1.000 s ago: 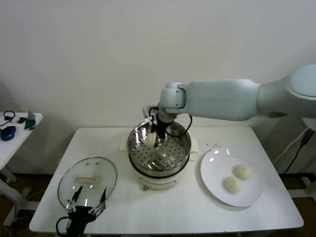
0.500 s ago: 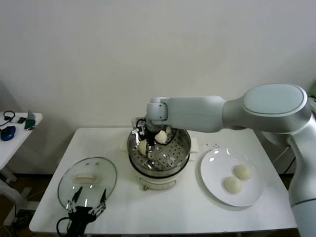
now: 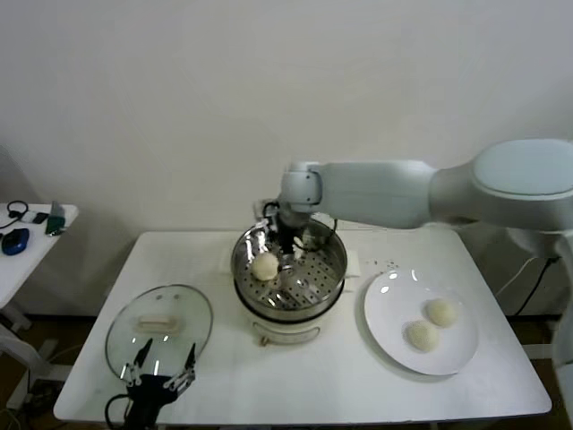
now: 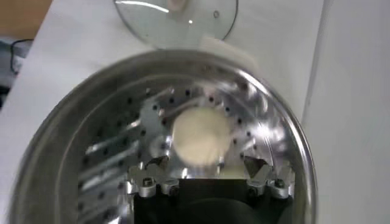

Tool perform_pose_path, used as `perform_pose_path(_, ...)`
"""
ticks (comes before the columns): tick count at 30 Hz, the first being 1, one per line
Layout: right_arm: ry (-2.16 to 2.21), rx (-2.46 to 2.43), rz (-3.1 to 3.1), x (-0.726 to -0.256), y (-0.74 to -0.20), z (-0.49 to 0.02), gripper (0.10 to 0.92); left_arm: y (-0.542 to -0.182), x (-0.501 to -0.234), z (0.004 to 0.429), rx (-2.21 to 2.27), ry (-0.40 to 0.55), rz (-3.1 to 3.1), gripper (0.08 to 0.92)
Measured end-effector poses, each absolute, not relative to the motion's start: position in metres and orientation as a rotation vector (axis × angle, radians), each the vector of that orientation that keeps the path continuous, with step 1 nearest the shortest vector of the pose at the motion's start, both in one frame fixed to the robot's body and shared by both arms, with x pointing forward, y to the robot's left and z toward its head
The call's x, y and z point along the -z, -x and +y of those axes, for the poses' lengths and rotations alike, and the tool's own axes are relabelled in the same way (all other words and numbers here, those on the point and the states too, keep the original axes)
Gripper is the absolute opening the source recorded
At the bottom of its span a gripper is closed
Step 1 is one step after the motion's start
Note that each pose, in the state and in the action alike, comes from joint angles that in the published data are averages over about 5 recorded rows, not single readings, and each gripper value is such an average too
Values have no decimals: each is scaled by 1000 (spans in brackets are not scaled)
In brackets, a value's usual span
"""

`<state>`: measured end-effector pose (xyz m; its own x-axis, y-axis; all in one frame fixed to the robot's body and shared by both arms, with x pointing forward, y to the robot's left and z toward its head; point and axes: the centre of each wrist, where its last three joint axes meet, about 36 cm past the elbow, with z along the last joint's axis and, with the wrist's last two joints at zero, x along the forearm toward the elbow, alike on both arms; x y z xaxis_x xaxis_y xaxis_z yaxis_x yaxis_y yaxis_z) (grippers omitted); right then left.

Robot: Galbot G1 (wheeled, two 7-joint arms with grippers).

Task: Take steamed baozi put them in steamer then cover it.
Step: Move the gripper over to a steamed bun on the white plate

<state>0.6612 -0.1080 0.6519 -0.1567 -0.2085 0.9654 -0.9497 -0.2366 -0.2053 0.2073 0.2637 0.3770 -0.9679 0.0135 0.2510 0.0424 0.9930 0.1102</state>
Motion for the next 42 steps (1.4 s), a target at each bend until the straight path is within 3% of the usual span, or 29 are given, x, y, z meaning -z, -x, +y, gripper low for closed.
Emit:
perform_pose_path(7, -1384, -1404, -1316, -668, -634, -229, 823, -210, -375, 261, 169, 57, -2881, 823)
perform_pose_path(16, -1301, -1325, -1282, -616, -587, -335, 823, -212, -377, 259, 177, 71, -2883, 823)
perform_pose_path(29, -1254, -1300, -1242, -523, -558, -365, 823, -210, -379, 261, 180, 56, -2886, 823)
perform_pose_path(42, -1211, -1307, -1253, -474, -559, -361, 823, -210, -376, 262, 177, 44, -2879, 823)
